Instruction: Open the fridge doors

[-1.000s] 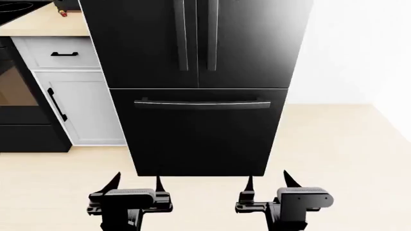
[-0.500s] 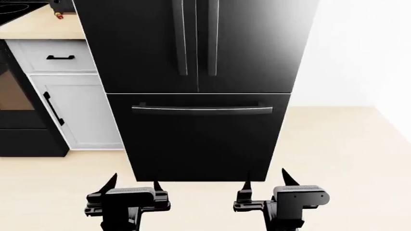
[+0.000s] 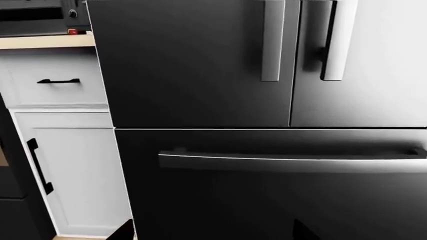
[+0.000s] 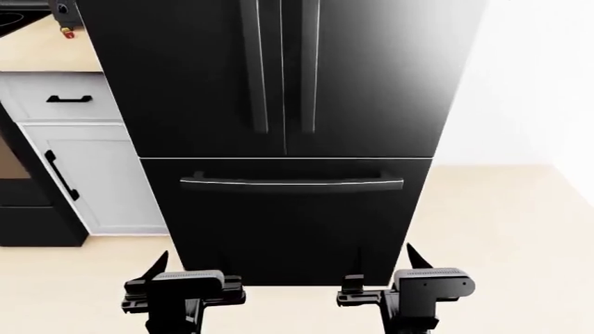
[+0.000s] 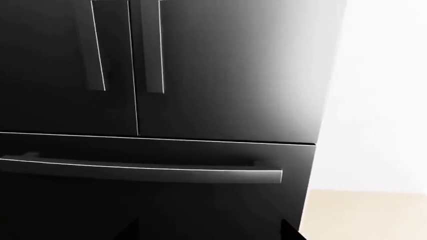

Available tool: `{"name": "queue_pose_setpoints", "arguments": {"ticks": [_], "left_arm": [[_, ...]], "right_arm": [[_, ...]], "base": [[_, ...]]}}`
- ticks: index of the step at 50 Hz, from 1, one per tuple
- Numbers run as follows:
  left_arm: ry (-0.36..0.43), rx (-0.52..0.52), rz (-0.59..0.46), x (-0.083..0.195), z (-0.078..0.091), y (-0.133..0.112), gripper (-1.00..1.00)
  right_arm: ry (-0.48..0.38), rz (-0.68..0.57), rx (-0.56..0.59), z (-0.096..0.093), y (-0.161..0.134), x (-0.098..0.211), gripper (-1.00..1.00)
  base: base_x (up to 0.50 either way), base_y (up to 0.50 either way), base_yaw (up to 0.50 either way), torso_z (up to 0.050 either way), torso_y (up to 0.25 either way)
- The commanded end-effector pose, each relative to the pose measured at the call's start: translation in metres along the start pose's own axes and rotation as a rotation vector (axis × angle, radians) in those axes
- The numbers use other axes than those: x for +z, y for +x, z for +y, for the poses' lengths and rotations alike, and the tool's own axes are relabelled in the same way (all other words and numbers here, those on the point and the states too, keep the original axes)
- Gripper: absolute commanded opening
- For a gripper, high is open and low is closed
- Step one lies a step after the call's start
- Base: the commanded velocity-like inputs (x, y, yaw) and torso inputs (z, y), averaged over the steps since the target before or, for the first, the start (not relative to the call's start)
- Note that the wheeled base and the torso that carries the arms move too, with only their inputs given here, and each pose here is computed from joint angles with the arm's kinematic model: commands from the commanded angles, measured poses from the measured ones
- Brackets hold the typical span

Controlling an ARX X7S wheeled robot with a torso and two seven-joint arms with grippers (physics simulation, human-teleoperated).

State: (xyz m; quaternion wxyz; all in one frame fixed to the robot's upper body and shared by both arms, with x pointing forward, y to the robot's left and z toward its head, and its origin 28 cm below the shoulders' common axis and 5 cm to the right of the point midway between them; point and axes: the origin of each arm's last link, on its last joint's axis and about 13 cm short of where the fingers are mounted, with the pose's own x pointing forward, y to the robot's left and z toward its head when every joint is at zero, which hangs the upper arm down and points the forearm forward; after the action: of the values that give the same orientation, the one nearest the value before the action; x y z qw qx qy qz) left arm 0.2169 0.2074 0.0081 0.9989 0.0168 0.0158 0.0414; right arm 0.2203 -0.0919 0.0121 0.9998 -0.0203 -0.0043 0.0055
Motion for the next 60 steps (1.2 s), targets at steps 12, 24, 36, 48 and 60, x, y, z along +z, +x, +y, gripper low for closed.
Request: {"name": "queue_pose_setpoints", "arguments": {"ticks": [12, 24, 36, 48, 60], "left_arm": [[-0.018, -0.016, -0.009, 0.0011, -0.0003, -0.0005, 1.0], [-0.02, -0.013, -0.01, 0.0008, -0.0004, -0.0009, 1.0], [-0.021, -0.013, -0.01, 0.0009, -0.0003, -0.001, 1.0], [-0.021, -0.013, -0.009, 0.0008, -0.0002, -0.0009, 1.0], [-0.021, -0.012, -0.009, 0.0005, -0.0005, -0.0008, 1.0]], "right_arm": [[0.014, 0.003, 0.001, -0.0004, -0.0008, -0.0004, 1.0], [0.011, 0.002, 0.003, -0.0009, -0.0027, -0.0001, 1.0], [0.016, 0.002, 0.009, -0.0005, -0.003, 0.0, 1.0], [0.013, 0.003, 0.011, -0.0009, -0.0042, -0.0003, 1.0], [0.014, 0.004, 0.011, -0.0006, -0.0027, -0.0003, 1.0]], "base": [[0.31, 0.0, 0.0, 0.0, 0.0], [0.26, 0.0, 0.0, 0.0, 0.0], [0.26, 0.0, 0.0, 0.0, 0.0], [0.21, 0.0, 0.0, 0.0, 0.0], [0.2, 0.0, 0.0, 0.0, 0.001]]}}
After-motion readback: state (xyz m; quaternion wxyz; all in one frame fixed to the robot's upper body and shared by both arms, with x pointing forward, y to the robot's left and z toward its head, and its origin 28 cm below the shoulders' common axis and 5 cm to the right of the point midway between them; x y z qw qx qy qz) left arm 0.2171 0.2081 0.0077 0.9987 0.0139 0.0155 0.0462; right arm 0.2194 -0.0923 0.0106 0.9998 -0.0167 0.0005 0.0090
